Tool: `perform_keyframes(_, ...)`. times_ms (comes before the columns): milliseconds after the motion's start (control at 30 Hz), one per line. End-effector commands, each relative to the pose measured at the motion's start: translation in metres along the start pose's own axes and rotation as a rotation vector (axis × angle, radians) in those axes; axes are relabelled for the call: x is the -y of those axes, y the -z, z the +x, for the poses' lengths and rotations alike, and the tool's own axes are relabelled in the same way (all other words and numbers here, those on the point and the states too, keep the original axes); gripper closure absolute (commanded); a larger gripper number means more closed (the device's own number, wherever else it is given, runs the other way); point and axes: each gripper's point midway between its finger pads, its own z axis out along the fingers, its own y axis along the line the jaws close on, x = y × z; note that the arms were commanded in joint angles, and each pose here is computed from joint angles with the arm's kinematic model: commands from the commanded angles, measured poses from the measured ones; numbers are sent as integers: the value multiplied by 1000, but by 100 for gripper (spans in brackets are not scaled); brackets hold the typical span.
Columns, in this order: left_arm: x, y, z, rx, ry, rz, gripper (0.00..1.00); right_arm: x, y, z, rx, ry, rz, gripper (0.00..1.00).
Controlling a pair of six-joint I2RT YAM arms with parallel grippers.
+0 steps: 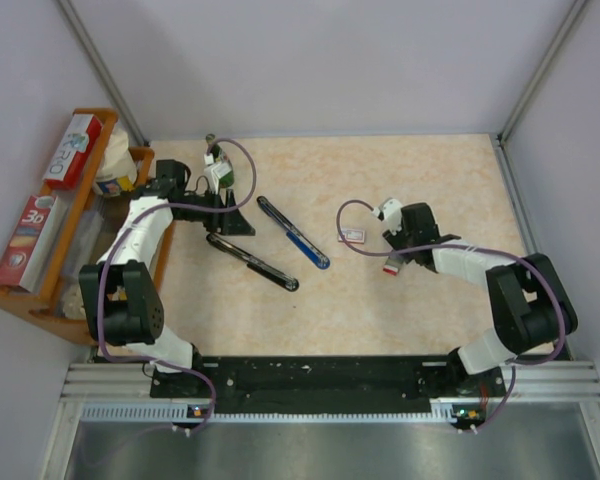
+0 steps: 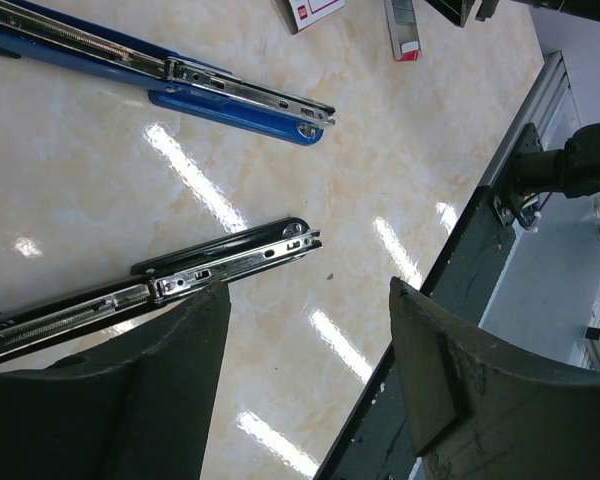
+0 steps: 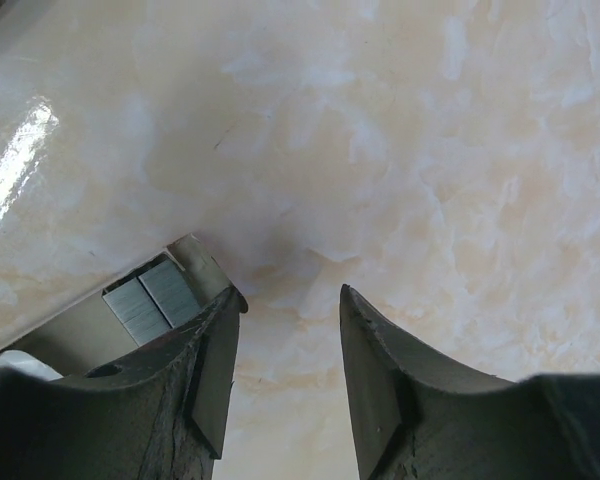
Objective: Load the staples into the stapler
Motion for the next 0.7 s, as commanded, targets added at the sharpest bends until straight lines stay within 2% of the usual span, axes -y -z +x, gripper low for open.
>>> perform_keyframes(0,12,4,-9,41,-67,29,31,11,4,-23,53,-39,28,56)
perform_keyframes(300,10,3,-8,42,-70,27,31,15,47,-57,216,-31,-18,56)
perform_keyframes(433,7,1,-6,34,-60,29,31,-1,61,-64,268,85,-127,54)
perform_keyframes(667,4,-1,-5,26,-54,32,30,-17,73,-63,232,265,-287,43)
